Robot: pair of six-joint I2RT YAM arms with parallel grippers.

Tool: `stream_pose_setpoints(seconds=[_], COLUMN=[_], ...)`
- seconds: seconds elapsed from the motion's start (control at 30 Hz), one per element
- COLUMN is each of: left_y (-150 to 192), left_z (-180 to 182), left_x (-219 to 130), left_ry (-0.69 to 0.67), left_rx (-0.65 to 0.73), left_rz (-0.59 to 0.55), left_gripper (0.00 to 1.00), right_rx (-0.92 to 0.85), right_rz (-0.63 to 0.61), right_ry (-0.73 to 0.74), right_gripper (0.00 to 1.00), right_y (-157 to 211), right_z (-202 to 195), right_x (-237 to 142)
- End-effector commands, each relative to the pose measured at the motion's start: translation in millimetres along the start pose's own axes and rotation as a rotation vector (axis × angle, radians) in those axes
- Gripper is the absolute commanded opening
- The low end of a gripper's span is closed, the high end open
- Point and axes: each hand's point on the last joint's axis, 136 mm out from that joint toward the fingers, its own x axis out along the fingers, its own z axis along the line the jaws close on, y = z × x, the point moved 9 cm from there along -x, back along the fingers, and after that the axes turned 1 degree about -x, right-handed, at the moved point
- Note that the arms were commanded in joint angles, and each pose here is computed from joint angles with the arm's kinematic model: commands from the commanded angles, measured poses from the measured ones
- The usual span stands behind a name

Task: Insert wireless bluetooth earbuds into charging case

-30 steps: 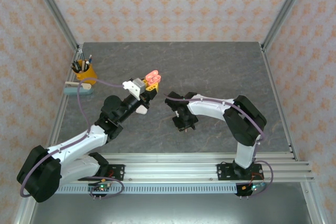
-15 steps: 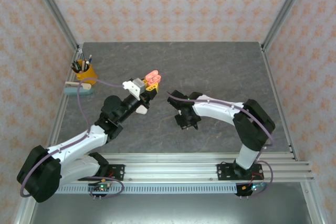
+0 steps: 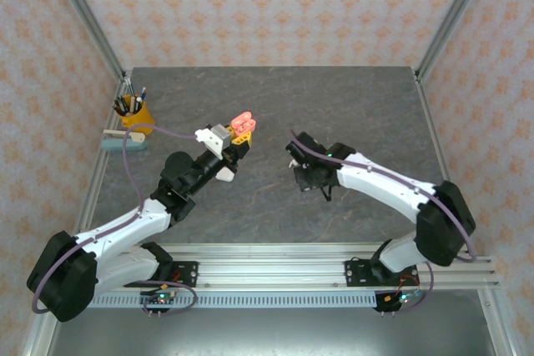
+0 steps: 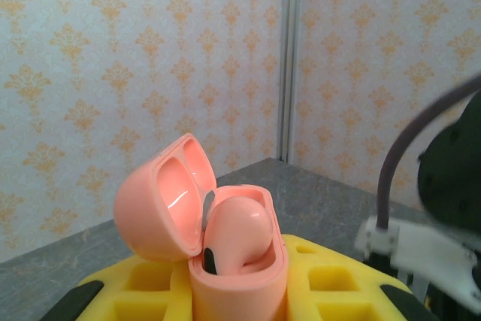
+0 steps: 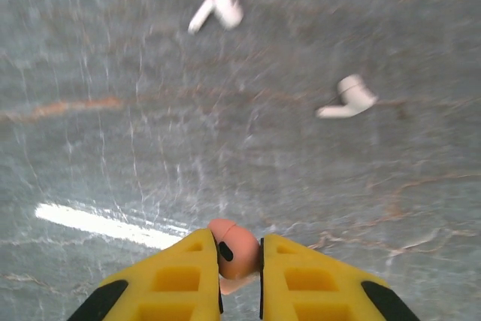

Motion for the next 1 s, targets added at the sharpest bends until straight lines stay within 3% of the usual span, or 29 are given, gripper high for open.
stream_pose_setpoints(seconds=[0.0, 0.27, 0.47, 0.73, 0.97], left_y=[-11, -13, -21, -26, -24], left_z=[0, -3, -5, -7, -7], left_x=[0, 8, 20, 35, 44], left_ry=[0.008, 0.062, 0.108, 0.145, 0.151], left_rx=[0.020, 0.005, -0.028, -0.052, -0.065], left_rz=[-0.025, -0.006, -0.009, 0.000, -0.002], left_gripper=[0.00, 0.00, 0.00, 0.00, 0.00], right_rx=[0.044, -0.009, -0.127, -0.280, -0.326], right_rz=[-0.182, -0.544, -0.725, -0.776, -0.749], right_ry=[0.031, -0.067, -0.204, -0.280, -0.345], right_gripper=[0.16, 0.17, 0.18, 0.18, 0.18], right_y=[-27, -86, -110, -124, -131], right_z=[-13, -13, 1, 16, 27], right_x=[-46, -147, -183, -192, -188])
